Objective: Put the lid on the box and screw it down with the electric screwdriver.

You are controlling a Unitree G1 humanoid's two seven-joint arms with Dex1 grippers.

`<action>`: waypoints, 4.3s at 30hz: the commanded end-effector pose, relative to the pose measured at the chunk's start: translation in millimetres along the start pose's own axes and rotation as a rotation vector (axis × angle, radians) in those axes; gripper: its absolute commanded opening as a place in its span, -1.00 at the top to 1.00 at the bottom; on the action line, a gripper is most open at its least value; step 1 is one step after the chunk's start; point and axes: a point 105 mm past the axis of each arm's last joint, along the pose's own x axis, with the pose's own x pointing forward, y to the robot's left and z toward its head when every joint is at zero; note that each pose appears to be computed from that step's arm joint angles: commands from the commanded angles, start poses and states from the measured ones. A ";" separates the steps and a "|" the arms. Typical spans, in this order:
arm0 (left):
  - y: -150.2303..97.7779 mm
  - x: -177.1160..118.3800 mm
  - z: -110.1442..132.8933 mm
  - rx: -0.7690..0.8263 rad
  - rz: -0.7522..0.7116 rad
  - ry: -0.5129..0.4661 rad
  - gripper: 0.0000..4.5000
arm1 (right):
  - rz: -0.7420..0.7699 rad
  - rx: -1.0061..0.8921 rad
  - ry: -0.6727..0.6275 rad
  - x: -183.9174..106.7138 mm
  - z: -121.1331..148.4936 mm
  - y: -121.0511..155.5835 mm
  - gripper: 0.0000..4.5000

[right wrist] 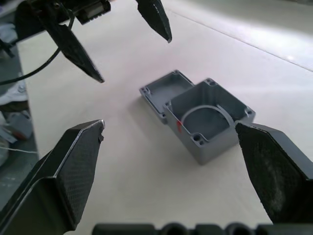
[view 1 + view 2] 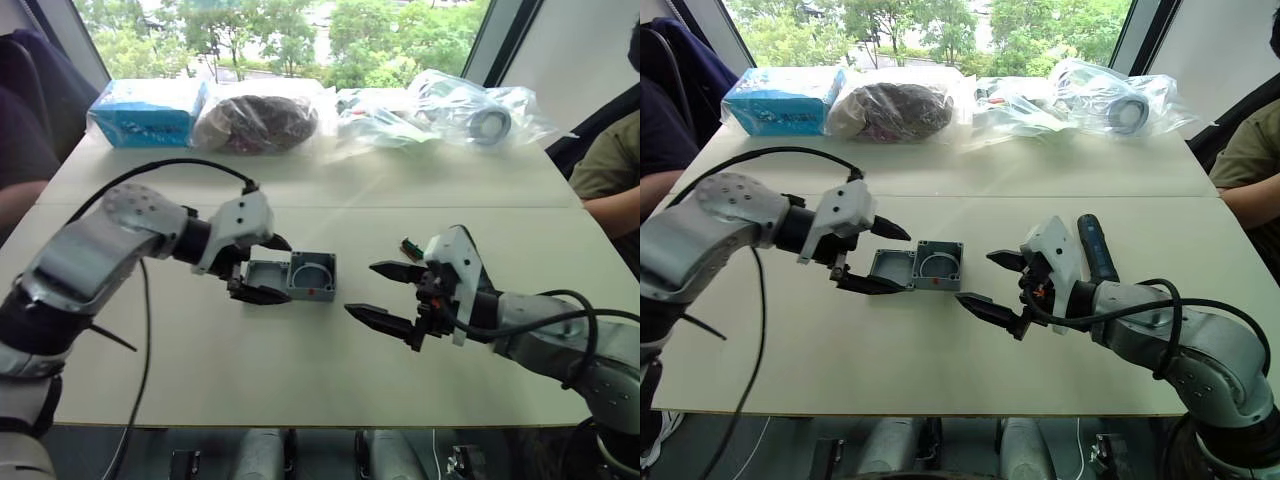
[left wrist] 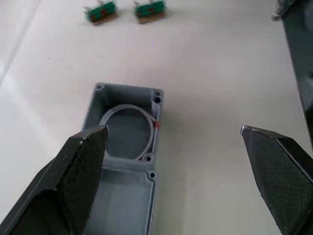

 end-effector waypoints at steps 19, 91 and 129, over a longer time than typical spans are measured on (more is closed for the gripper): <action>23.2 60.1 -26.7 0.166 -0.151 0.154 -0.98 | -0.081 -0.021 0.046 0.1 -26.1 13.2 -1.00; 98.2 -55.1 27.6 -0.409 0.537 -0.195 0.03 | 0.019 -0.061 -0.048 0.1 33.1 -0.9 -1.00; 26.9 2.0 -114.1 -1.175 0.709 0.280 0.03 | -0.089 -0.220 -0.047 15.7 15.9 2.1 -1.00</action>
